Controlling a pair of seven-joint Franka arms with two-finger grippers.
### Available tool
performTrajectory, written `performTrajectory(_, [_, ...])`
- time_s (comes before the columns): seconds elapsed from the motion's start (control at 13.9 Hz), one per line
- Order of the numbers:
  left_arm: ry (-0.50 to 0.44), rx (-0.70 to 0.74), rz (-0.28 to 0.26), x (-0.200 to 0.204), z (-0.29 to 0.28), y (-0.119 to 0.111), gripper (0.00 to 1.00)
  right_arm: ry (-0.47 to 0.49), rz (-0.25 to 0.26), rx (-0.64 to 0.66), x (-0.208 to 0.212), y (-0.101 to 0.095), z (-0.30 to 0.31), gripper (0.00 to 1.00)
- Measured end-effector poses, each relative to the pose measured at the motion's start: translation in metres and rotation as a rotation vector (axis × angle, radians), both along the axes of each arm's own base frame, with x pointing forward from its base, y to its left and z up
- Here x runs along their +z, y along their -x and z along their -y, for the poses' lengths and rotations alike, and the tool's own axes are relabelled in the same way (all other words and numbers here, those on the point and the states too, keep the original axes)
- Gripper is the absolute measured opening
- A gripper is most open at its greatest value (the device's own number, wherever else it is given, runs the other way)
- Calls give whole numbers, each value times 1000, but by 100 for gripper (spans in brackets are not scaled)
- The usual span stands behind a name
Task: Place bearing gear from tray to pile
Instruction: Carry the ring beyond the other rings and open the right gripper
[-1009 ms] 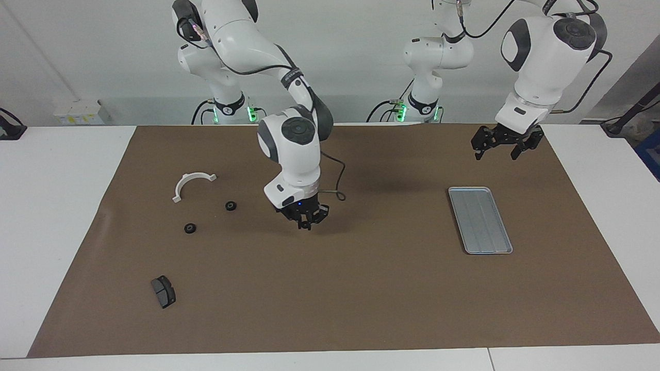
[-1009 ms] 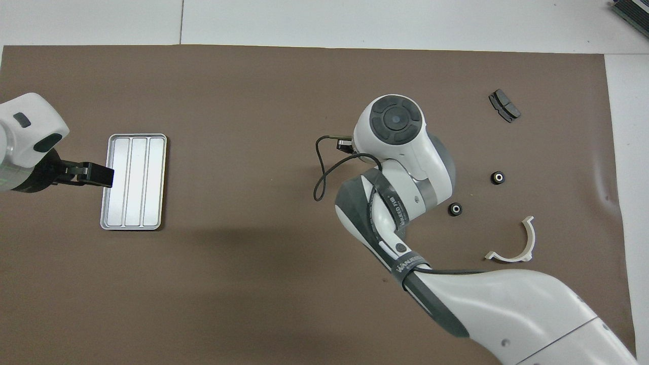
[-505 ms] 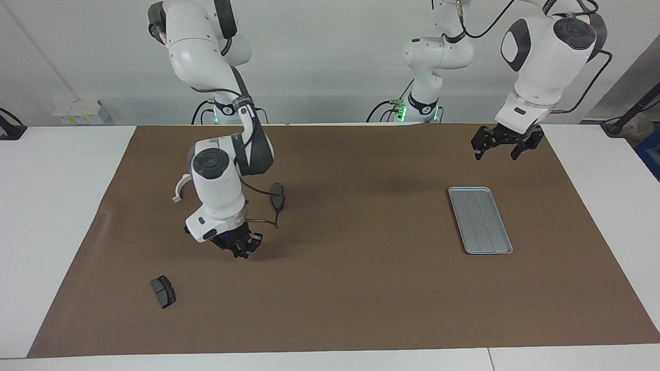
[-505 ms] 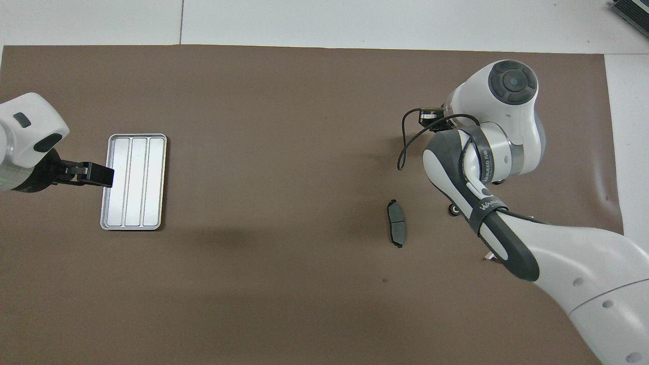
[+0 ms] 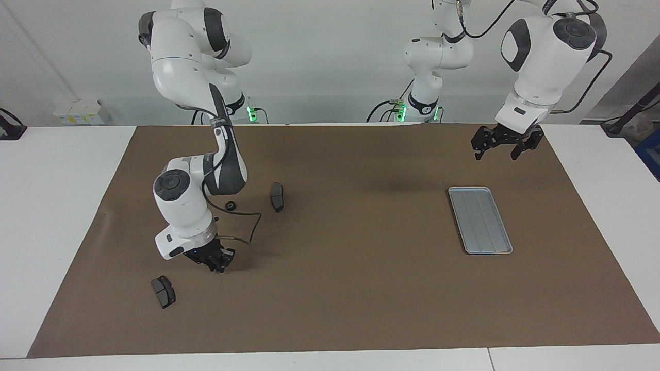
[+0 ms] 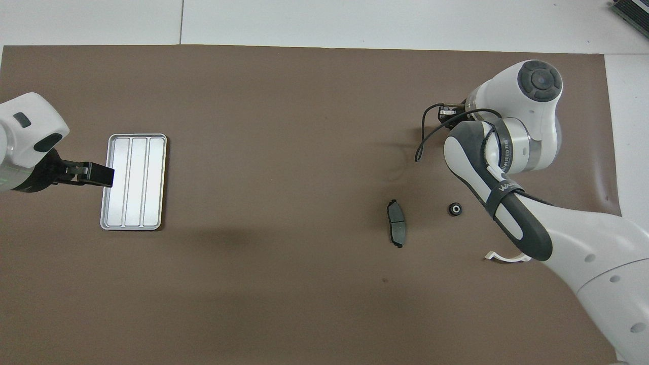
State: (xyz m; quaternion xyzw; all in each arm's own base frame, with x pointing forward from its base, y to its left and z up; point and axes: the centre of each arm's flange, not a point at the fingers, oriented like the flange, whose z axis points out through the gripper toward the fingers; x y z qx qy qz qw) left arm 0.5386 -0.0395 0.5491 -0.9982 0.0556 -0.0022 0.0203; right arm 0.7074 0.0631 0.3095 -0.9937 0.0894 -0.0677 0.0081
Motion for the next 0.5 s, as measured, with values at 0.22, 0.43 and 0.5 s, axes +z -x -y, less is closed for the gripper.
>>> performTrajectory(0.22, [0, 0, 0, 0, 0, 0, 100, -4, 13, 11, 6, -2, -7, 73])
performTrajectory(0.43, [0, 0, 0, 0, 0, 0, 100, -5, 20, 19, 27, -1, -12, 100])
performTrajectory(0.5, [0, 0, 0, 0, 0, 0, 100, -4, 18, 19, 43, 1, -12, 100])
